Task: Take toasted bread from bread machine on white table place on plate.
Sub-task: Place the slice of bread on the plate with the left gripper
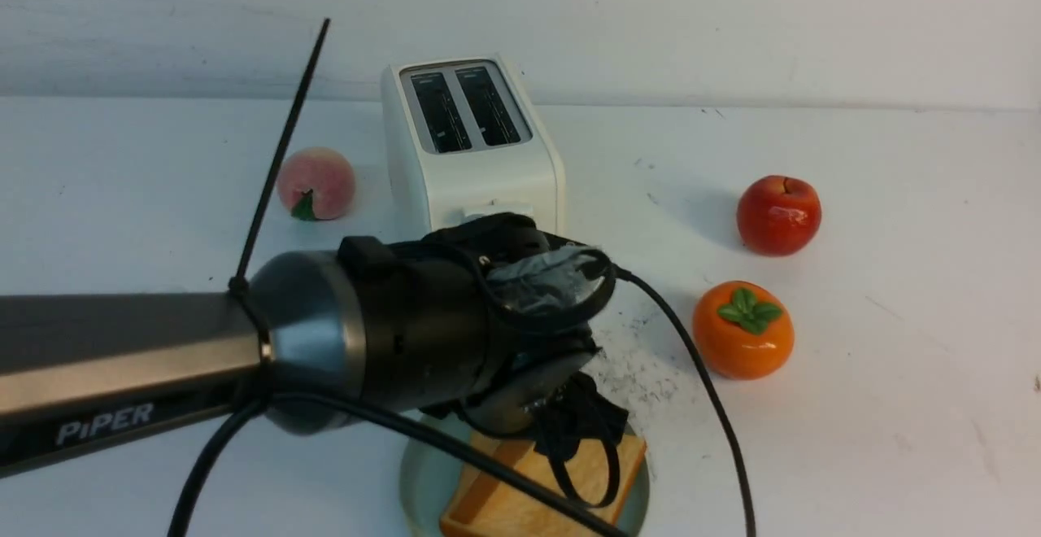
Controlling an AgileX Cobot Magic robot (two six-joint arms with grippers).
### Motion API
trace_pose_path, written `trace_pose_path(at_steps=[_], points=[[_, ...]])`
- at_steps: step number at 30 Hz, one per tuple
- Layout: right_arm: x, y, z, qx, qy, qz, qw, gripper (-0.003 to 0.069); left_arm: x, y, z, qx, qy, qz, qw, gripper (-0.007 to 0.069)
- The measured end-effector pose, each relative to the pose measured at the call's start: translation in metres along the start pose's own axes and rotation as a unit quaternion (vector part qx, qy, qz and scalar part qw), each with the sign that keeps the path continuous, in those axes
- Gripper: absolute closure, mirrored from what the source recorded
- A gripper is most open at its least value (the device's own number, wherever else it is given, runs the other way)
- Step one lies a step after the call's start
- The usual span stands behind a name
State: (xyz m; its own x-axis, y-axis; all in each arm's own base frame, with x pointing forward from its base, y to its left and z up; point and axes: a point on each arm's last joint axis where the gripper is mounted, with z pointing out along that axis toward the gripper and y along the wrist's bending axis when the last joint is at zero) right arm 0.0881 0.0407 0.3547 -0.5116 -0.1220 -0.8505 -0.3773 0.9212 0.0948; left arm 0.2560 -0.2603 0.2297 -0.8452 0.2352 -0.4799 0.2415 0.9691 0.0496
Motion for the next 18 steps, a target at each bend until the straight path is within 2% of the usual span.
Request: trace_pose_path(at_steps=[11, 18], points=[[0.000, 0.000, 0.000, 0.000, 0.002, 0.000, 1.000, 0.0585, -0.021, 0.001, -0.027, -0.028, 0.010, -0.028, 0.999, 0.0082], [0.001, 0.000, 0.000, 0.000, 0.003, 0.000, 1.000, 0.0582, -0.030, -0.008, -0.045, 0.017, 0.033, -0.034, 0.999, 0.0082]])
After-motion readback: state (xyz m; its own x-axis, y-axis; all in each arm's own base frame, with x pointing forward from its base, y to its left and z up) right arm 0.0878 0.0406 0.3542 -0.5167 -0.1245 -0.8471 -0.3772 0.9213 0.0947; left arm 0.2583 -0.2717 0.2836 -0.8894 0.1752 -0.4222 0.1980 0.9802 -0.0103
